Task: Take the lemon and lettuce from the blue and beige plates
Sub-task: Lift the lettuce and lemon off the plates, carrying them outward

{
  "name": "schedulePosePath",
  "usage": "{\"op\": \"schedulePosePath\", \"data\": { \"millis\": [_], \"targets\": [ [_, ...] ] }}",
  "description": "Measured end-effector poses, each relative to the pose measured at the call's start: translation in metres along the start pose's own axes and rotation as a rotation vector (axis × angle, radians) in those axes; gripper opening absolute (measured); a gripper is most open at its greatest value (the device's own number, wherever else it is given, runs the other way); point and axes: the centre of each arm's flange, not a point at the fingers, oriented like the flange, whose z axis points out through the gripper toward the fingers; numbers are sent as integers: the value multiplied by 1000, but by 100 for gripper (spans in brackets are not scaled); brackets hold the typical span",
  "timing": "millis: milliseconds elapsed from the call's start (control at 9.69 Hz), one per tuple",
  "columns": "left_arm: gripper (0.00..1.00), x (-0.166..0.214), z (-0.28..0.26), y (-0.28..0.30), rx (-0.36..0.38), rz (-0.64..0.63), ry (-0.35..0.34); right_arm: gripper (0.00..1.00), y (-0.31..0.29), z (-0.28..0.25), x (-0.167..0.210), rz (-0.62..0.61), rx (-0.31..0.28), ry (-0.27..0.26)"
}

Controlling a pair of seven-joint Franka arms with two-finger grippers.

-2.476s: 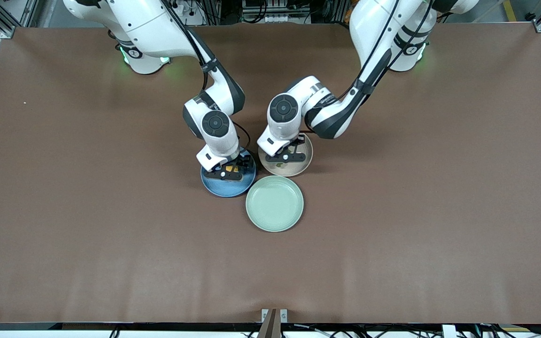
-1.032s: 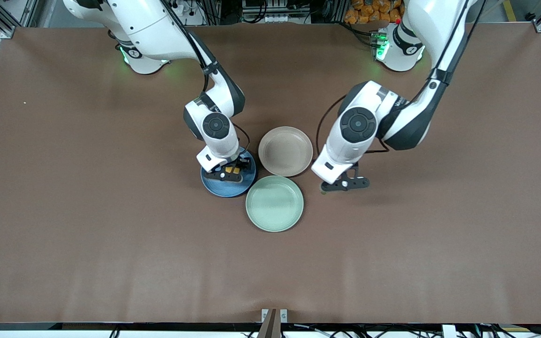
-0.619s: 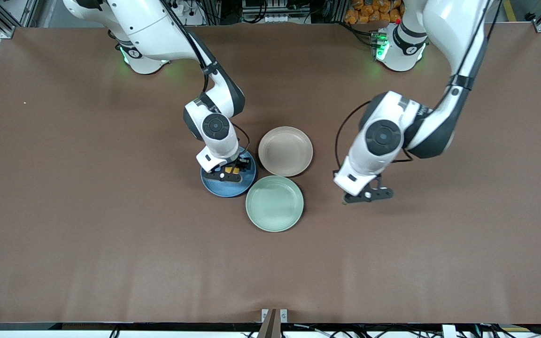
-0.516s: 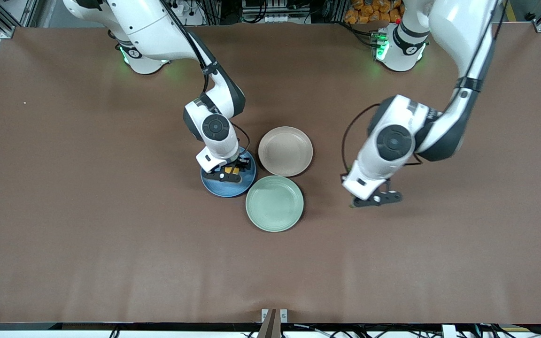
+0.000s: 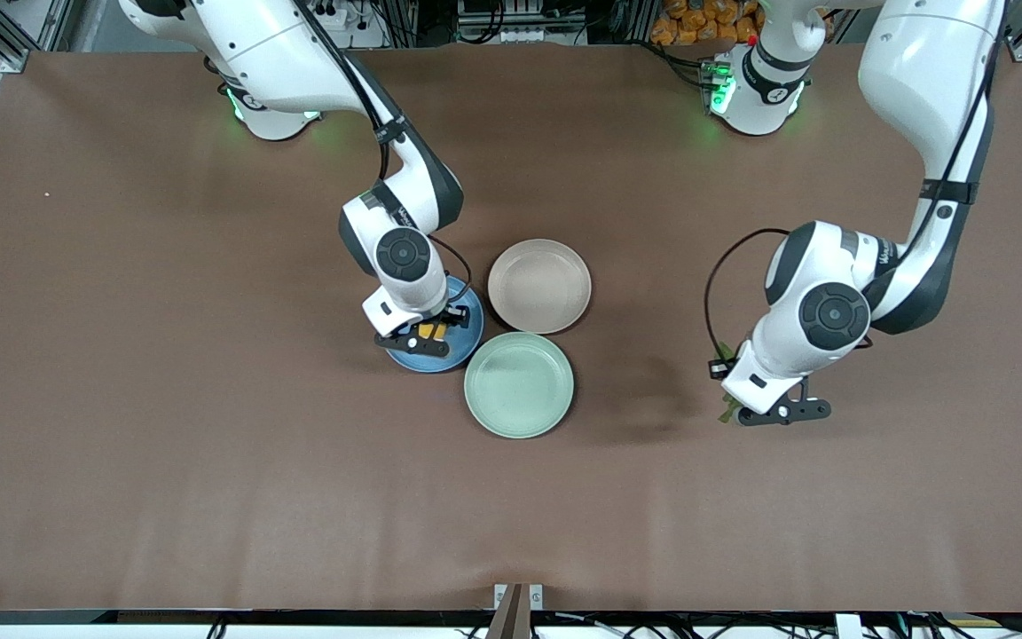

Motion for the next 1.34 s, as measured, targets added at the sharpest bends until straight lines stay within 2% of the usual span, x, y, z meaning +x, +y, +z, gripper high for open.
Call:
{"op": "schedulePosePath", "data": {
  "millis": [206,825,929,1341],
  "targets": [
    [4,1,21,-3,42,35,-12,56,8,-29,20,-4,-23,-37],
    [5,12,44,-27,22,62,-15,56,48,-89,71,-29,-33,-84],
    [15,11,45,-20,17,72,-9,56,57,-97,80,-24,-30,-87],
    [71,7,50,0,-2,103,17,56,96,-118,107,-68,-29,-117]
  ]
}}
